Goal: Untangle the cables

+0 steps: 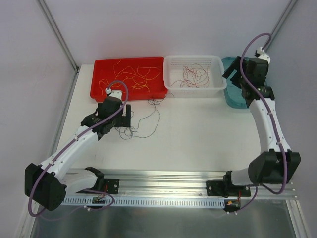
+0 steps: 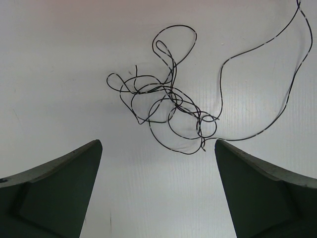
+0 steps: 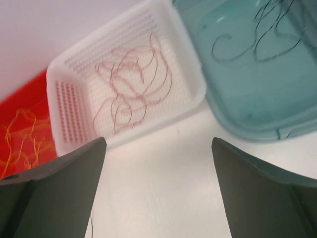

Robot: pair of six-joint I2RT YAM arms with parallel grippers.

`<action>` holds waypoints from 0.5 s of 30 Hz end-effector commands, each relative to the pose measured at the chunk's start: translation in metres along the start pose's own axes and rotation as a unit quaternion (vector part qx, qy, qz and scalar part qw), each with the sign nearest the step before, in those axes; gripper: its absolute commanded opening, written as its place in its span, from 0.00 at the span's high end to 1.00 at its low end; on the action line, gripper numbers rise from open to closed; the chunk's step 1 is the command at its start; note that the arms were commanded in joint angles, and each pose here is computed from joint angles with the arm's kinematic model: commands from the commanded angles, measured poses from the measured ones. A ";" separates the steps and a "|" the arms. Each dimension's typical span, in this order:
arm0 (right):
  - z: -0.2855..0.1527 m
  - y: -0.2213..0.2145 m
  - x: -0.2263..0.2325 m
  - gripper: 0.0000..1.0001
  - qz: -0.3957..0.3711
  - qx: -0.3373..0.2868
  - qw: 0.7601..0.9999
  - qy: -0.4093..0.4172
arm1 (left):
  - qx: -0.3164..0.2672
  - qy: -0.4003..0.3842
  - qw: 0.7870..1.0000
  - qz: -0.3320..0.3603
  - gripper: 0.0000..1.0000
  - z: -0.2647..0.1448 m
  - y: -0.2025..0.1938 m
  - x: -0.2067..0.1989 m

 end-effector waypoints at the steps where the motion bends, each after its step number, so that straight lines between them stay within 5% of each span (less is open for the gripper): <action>1: -0.056 -0.042 0.007 0.07 -0.048 0.058 0.996 0.039 | -0.001 -0.007 1.000 -0.014 0.01 0.002 0.003 -0.001; 10: -0.136 -0.151 0.003 0.01 -0.116 0.162 0.968 0.150 | 0.069 -0.044 0.996 -0.041 0.01 0.028 -0.006 -0.021; 15: -0.156 -0.191 0.012 0.01 -0.152 0.199 0.944 0.215 | 0.111 -0.025 0.990 -0.084 0.13 0.053 -0.004 -0.034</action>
Point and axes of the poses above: each gripper's point midway between its finger pads, its own z axis out along the fingers, its own x axis along the line the jaws close on, y = z × x, the point moved 8 cm from there along -z, back along the fingers, and after that the axes turned 4 degrees about z, right-handed, at the moved point
